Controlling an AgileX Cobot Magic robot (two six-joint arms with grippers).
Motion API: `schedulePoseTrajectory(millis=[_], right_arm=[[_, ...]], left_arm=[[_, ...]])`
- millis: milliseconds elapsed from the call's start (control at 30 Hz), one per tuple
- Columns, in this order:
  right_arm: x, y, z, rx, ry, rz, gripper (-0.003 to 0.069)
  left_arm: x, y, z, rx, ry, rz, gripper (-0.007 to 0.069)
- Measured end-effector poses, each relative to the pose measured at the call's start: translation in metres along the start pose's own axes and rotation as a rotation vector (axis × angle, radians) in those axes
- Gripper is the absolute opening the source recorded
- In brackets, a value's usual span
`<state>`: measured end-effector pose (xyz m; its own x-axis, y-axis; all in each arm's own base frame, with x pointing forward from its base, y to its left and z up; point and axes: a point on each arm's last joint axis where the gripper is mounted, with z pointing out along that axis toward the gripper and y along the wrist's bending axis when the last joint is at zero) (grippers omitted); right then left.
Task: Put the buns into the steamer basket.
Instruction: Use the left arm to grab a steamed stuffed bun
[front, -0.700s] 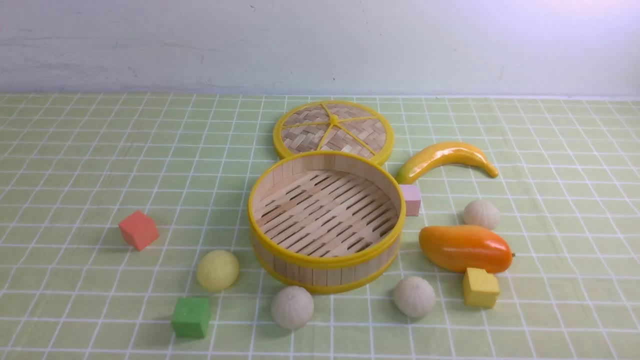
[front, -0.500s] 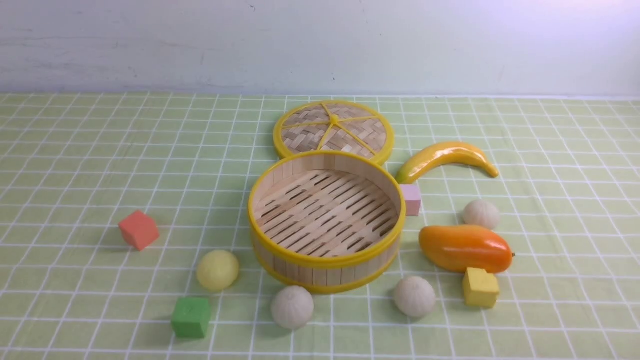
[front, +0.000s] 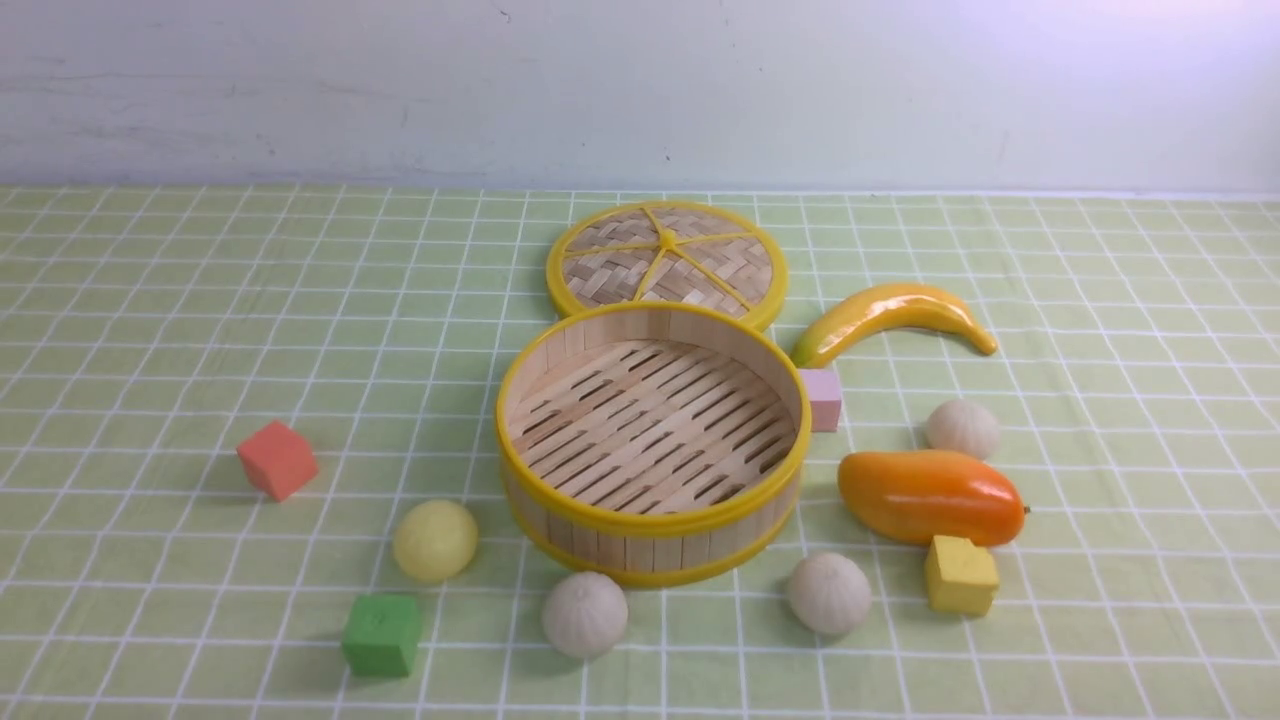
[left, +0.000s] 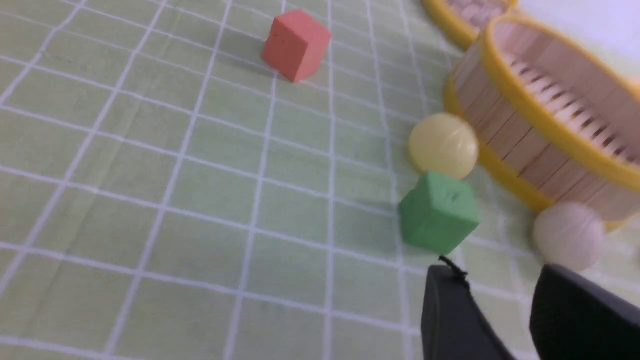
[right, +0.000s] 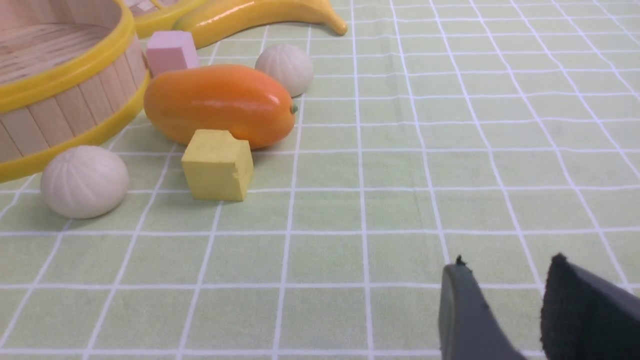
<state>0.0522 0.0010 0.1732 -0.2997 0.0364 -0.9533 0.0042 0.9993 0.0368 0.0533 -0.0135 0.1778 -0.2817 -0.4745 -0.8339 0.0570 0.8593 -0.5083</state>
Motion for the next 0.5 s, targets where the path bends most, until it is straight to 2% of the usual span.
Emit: schedulePoseTrajectory(millis=[33,133,267,367,400,433,500], right_arm=[[0.0,0.0,0.0,0.0,0.0,0.0,0.0239],[0.0,0.0,0.0,0.0,0.0,0.0,0.0239],[0.0,0.0,0.0,0.0,0.0,0.0,0.0239],[0.0,0.0,0.0,0.0,0.0,0.0,0.0239],[0.0,0.0,0.0,0.0,0.0,0.0,0.0239],[0.0,0.0,0.0,0.0,0.0,0.0,0.0239],[0.0,0.0,0.0,0.0,0.0,0.0,0.0239]], left_arm=[[-0.004,-0.004,0.0,0.043,-0.043,-0.156,0.0237],[-0.012,-0.007,-0.001,0.108,-0.111,-0.416,0.0237],[-0.025,-0.009,-0.004,0.16,-0.227,-0.583,0.0227],[-0.038,-0.021,-0.011,0.203,-0.21,-0.578,0.0193],[-0.055,-0.039,-0.024,0.253,-0.197,-0.474,0.0138],[-0.057,-0.041,-0.025,0.258,-0.199,-0.451,0.0125],[-0.08,-0.063,-0.041,0.296,-0.17,-0.291,0.0049]])
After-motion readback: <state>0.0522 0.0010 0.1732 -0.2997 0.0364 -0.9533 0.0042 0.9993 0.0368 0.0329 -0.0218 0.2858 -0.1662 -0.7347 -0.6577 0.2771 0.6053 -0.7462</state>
